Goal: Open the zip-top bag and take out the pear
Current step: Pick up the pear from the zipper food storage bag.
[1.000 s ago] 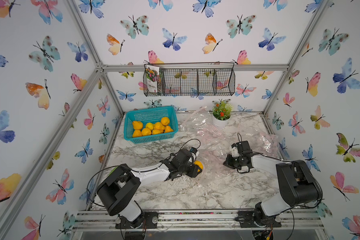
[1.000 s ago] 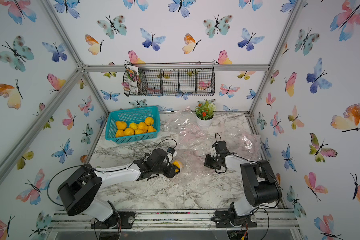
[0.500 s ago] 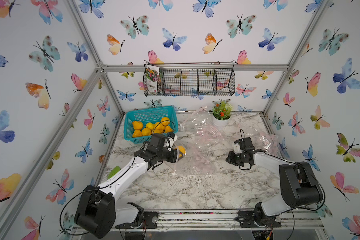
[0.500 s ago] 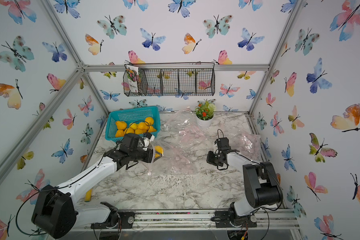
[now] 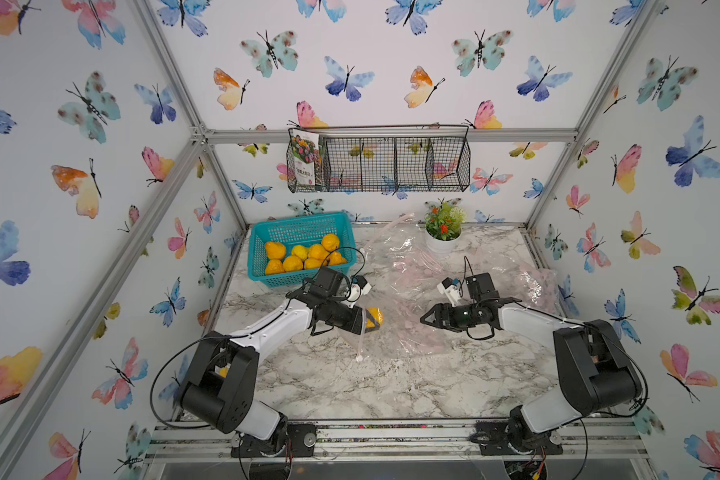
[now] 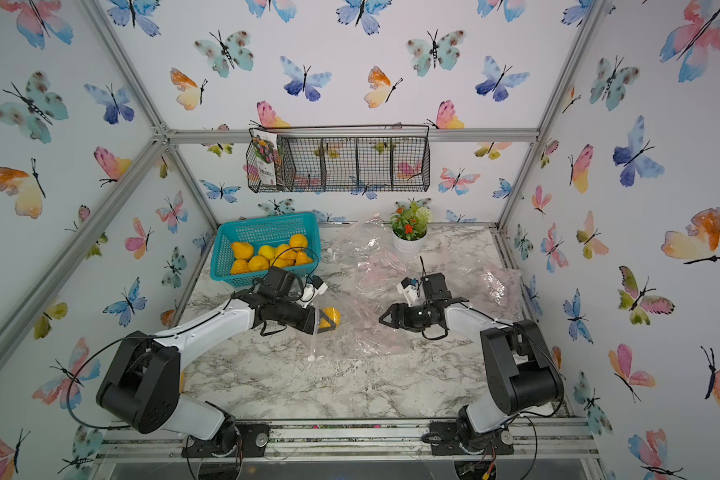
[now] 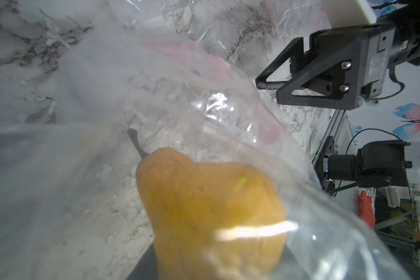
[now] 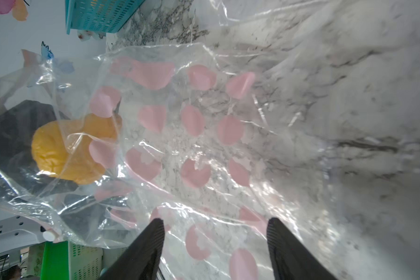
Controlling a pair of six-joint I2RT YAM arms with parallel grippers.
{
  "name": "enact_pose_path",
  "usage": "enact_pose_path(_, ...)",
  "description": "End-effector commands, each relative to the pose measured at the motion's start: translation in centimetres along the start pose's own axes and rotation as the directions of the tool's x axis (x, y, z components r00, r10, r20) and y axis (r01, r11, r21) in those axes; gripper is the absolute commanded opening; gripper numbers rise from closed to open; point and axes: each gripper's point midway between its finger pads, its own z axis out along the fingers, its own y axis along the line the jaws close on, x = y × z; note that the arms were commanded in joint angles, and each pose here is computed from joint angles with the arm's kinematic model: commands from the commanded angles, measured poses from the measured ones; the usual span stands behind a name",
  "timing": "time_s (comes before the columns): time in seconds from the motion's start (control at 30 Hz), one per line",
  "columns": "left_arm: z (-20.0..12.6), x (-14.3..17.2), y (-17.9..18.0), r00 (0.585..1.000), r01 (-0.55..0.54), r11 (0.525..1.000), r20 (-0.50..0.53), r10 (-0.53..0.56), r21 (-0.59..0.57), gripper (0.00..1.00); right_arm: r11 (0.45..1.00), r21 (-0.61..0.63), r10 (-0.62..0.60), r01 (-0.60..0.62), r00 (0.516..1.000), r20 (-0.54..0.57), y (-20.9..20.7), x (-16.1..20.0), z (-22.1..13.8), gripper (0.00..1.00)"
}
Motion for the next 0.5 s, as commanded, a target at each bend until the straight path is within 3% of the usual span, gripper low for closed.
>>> enact_pose_path(0.0, 1.9, 3.0, 0.4, 0.991, -0.007, 1.0, -0.134, 0.008, 0.01, 0.33, 0.996, 0.082, -0.02, 0.021, 1.0, -0.007, -1.2, -0.5, 0.7, 0.77)
enact_pose_path(0.17, 4.0, 5.5, 1.5, 0.974, -0.01, 0.999, -0.226, 0.0, -0.043, 0.33, 0.967, 0.246, -0.056, 0.072, 0.996, -0.072, -2.7, -0.6, 2.1, 0.78)
enact_pose_path(0.37, 5.5, 5.5, 1.9, 0.974, -0.013, 0.997, -0.227, -0.006, -0.082, 0.32, 0.97, 0.213, -0.091, 0.119, 0.987, -0.133, -0.6, 0.2, 4.3, 0.81)
enact_pose_path(0.47, 6.4, 5.8, 2.5, 0.971, -0.015, 0.993, -0.237, -0.014, -0.118, 0.31, 0.952, 0.278, -0.101, 0.132, 0.987, -0.123, 0.0, 0.0, 4.4, 0.85)
